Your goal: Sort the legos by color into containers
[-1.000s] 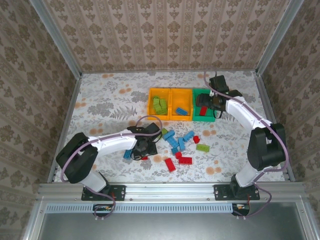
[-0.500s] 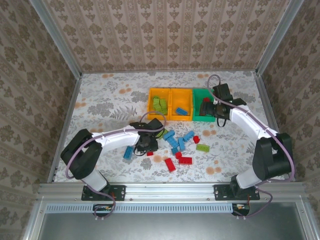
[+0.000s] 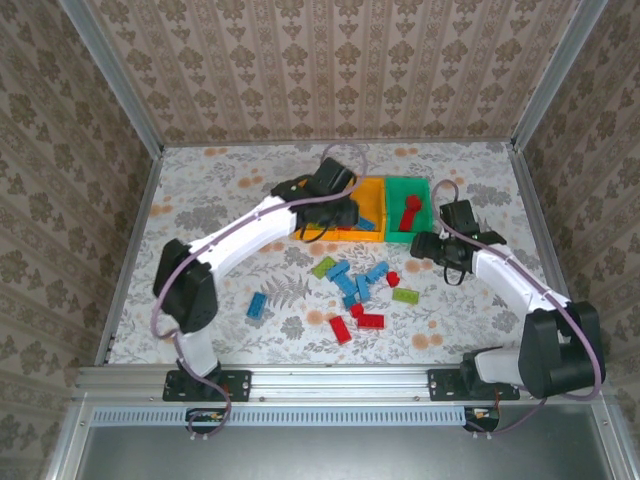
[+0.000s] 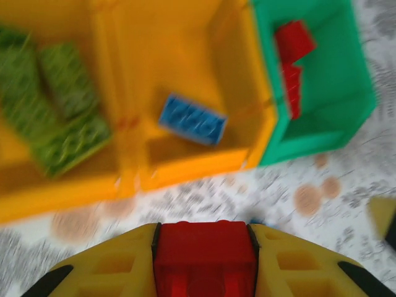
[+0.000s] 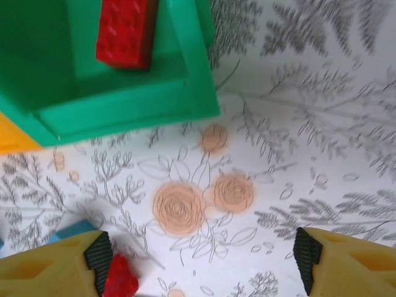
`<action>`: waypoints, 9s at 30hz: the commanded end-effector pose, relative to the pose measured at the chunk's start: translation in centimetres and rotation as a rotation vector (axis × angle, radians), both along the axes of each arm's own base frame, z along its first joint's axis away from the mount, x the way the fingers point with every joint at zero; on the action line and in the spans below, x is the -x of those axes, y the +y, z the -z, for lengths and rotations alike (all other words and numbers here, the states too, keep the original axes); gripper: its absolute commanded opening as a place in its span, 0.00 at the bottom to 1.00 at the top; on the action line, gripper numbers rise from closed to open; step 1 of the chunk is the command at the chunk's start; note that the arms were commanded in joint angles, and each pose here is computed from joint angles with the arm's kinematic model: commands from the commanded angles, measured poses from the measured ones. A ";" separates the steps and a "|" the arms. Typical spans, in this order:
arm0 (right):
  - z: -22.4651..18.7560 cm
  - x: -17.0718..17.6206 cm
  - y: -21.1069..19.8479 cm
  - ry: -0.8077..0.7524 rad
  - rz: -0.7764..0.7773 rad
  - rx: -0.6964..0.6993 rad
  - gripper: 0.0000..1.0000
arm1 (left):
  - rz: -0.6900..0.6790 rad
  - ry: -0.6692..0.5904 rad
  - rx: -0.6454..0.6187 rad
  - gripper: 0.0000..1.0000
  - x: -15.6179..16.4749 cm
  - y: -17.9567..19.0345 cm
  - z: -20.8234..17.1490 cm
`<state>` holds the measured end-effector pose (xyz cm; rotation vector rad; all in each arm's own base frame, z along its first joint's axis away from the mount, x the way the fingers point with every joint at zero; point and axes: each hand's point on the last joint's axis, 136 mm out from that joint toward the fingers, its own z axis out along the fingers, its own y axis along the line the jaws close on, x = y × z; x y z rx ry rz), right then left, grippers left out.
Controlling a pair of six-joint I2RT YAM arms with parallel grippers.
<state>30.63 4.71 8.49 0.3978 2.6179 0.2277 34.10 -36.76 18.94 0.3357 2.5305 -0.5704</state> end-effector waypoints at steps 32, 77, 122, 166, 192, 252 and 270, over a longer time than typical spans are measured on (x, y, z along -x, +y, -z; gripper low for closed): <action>3.2 3.7 7.9 -0.011 -0.323 -0.020 0.68 | 0.215 -0.065 0.285 1.00 -6.6 -12.1 -0.5; -3.5 -8.7 3.9 -0.103 -0.155 0.113 0.18 | -0.452 0.332 -0.301 1.00 14.9 25.4 12.8; -0.4 0.3 2.0 0.037 -0.005 -0.015 0.81 | -0.249 0.048 -0.058 0.31 2.4 14.5 5.0; 6.2 7.0 7.4 0.235 -0.003 -0.012 0.89 | 0.089 -0.037 0.037 1.00 -6.4 -0.1 0.8; 4.2 4.1 9.0 0.260 -0.178 0.110 0.50 | -0.128 0.074 -0.084 1.00 -1.2 13.3 6.0; -11.0 -11.6 13.7 -0.175 -0.085 -0.360 0.89 | 0.385 0.027 -0.286 0.96 6.5 10.0 15.0; -10.3 -8.9 6.0 -0.187 0.068 -0.323 0.91 | 0.459 0.001 -0.383 0.76 6.0 8.1 17.8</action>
